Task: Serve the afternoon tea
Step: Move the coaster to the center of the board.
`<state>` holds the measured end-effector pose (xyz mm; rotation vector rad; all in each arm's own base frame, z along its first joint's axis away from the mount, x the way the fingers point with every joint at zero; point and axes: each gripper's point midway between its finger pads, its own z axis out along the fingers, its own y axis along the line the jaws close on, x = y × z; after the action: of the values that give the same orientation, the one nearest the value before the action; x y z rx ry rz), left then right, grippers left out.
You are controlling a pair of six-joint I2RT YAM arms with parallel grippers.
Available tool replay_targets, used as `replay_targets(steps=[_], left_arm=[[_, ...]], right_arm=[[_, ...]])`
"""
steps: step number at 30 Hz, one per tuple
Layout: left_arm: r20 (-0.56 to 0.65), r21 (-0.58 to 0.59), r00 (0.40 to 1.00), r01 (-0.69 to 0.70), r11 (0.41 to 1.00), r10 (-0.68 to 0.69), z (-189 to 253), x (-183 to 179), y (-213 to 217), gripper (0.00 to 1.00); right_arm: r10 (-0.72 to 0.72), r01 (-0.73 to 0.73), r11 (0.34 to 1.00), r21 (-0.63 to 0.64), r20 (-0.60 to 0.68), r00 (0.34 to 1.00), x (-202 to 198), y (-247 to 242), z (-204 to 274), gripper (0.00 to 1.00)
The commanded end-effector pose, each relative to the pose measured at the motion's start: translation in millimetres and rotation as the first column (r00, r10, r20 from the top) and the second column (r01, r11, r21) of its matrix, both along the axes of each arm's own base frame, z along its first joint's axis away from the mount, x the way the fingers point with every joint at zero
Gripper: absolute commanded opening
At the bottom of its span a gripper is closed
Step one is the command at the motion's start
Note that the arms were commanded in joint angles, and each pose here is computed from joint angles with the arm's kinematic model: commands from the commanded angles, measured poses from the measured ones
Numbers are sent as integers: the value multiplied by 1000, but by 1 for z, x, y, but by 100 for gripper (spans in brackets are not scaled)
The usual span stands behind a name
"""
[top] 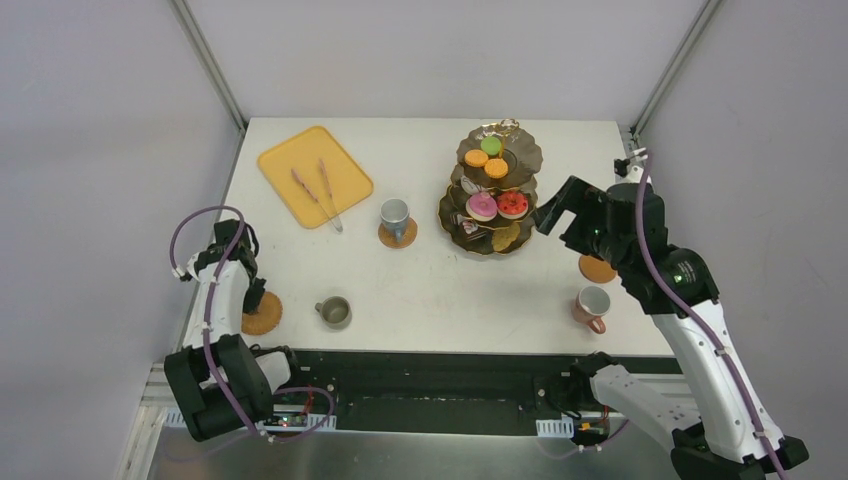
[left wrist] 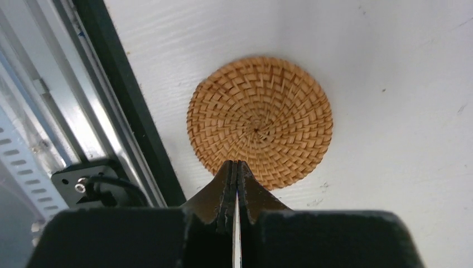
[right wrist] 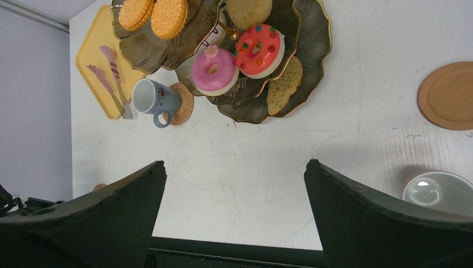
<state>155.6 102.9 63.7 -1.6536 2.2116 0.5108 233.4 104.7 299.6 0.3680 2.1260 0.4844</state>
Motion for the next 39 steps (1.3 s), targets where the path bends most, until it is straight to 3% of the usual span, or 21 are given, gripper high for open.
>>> replay_targets(steps=[1, 7, 10, 15, 20, 23, 33, 39], left_arm=[[49, 46, 999, -17, 999, 15, -7, 15, 20, 0], [76, -136, 988, -123, 983, 135, -48, 8, 7, 0], [106, -170, 981, -143, 975, 162, -58, 13, 3, 0], [133, -232, 980, -112, 966, 146, -69, 23, -6, 0], [201, -366, 974, -21, 930, 101, -77, 45, -29, 0], [208, -413, 977, 45, 910, 46, -76, 56, -49, 0], [250, -375, 951, 269, 887, -183, -60, 93, -118, 0], [265, -373, 891, 447, 813, -369, -55, 115, -160, 0]], right_arm=[[9, -9, 1000, 5, 40, 999, -10, -4, 17, 99], [3, -3, 1000, -4, 40, 999, -12, -7, 17, 99], [1, 0, 1000, -7, 45, 999, -11, -8, 19, 99], [-2, 2, 1000, -9, 45, 999, -10, -8, 19, 99], [-8, 9, 1000, -14, 46, 999, -9, -9, 18, 99], [-8, 8, 1000, -17, 39, 999, -7, -8, 15, 99], [-5, 5, 1000, -9, 39, 999, -1, -4, 15, 99], [-19, 19, 1000, 0, 43, 999, -2, -6, 15, 99]])
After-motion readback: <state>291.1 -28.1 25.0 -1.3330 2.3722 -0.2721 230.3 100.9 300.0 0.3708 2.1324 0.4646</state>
